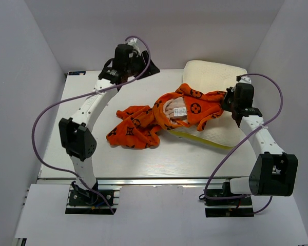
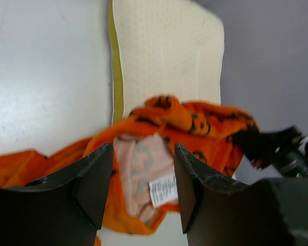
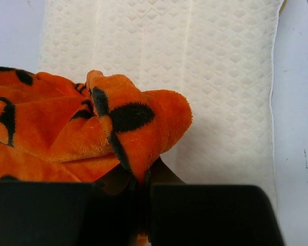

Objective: Put the pillow into the pillowcase

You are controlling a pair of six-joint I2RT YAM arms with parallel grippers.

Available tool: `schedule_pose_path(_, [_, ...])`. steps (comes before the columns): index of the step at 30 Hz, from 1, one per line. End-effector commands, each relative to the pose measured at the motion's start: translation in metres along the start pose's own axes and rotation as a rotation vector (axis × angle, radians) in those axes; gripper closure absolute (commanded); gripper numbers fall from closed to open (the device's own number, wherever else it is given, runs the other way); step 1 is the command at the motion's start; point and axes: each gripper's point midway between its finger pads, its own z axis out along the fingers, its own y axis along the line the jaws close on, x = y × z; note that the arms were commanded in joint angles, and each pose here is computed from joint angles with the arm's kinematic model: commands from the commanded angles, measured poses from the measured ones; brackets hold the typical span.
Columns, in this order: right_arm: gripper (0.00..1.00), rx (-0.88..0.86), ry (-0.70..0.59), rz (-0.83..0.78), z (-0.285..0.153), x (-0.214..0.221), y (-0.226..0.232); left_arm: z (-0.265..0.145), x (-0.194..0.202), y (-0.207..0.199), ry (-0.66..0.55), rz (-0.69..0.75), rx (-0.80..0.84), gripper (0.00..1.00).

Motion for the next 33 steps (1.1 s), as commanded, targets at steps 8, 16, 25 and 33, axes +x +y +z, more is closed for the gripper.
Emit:
schedule_pose_path(8, [1.0, 0.063, -0.146, 0.001, -0.002, -0.044, -0.026, -0.019, 0.114, 0.001, 0.244, 0.11, -0.098, 0.4])
schedule_pose_path(16, [1.0, 0.044, -0.141, 0.003, -0.004, -0.043, -0.026, -0.004, 0.142, 0.024, 0.309, 0.184, -0.227, 0.48])
schedule_pose_path(25, [1.0, 0.027, -0.139, -0.004, -0.008, -0.039, -0.024, 0.021, 0.159, 0.025, 0.351, 0.189, -0.217, 0.48])
schedule_pose_path(33, [1.0, 0.024, -0.136, -0.013, -0.009, -0.037, -0.024, 0.026, 0.152, 0.01, 0.337, 0.192, -0.18, 0.47])
